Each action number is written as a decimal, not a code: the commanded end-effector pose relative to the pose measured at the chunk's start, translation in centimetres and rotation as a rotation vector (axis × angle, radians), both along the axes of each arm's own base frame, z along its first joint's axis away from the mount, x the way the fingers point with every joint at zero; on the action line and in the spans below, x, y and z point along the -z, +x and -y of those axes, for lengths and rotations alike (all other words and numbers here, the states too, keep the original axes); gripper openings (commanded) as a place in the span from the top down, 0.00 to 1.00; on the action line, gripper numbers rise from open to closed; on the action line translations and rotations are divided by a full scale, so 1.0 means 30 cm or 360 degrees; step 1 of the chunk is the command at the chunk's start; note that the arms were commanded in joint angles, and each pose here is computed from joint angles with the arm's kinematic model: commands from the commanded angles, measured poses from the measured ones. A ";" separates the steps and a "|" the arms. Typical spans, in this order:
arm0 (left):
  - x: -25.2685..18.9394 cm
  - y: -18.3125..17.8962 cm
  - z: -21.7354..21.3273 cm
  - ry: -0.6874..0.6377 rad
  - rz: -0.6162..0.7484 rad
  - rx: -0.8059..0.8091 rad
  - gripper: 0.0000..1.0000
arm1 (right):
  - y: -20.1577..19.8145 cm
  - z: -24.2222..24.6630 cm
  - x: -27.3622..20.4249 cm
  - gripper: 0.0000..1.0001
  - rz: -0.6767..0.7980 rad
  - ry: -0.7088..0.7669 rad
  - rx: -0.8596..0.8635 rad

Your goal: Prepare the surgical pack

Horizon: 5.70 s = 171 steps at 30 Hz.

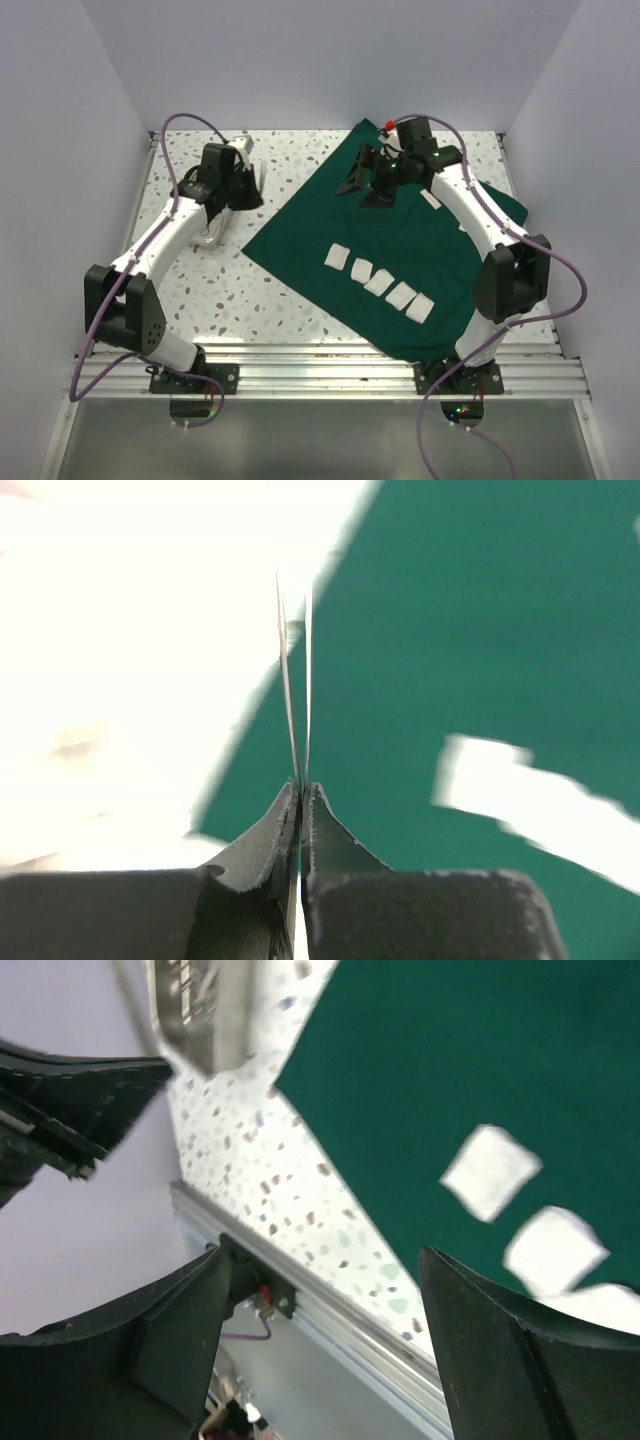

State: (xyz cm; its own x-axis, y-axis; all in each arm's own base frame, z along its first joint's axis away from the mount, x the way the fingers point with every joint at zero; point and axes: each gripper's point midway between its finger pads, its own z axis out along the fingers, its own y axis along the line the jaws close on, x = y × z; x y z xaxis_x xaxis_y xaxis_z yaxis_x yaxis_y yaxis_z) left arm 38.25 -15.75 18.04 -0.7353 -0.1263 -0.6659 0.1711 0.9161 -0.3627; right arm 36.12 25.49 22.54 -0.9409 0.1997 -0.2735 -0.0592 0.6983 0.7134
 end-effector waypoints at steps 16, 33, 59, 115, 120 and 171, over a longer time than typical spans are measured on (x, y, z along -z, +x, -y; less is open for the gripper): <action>0.379 0.137 -0.620 0.1092 -0.0450 -0.0324 1.00 | -0.033 0.207 0.157 0.21 -0.0221 -0.0251 0.0076; 0.509 0.182 -0.554 0.0936 -0.0502 -0.0117 1.00 | -0.007 0.185 0.202 0.22 -0.0283 -0.0207 0.0078; 0.388 0.318 -0.631 0.0941 -0.0359 -0.0414 0.98 | -0.050 0.198 0.240 0.22 -0.0331 -0.0242 0.0053; 0.076 0.078 -0.222 0.0102 -0.0128 -0.0111 0.48 | -0.379 0.476 0.404 0.30 -0.0525 -0.0707 0.0200; 0.087 -0.010 -0.034 -0.0066 -0.0175 0.0173 0.47 | -0.552 0.571 0.481 0.37 -0.0690 -0.0675 0.0398; 0.041 -0.085 0.108 -0.0152 -0.0075 0.0530 0.36 | -0.581 0.709 0.706 0.55 -0.0918 -0.0733 0.0695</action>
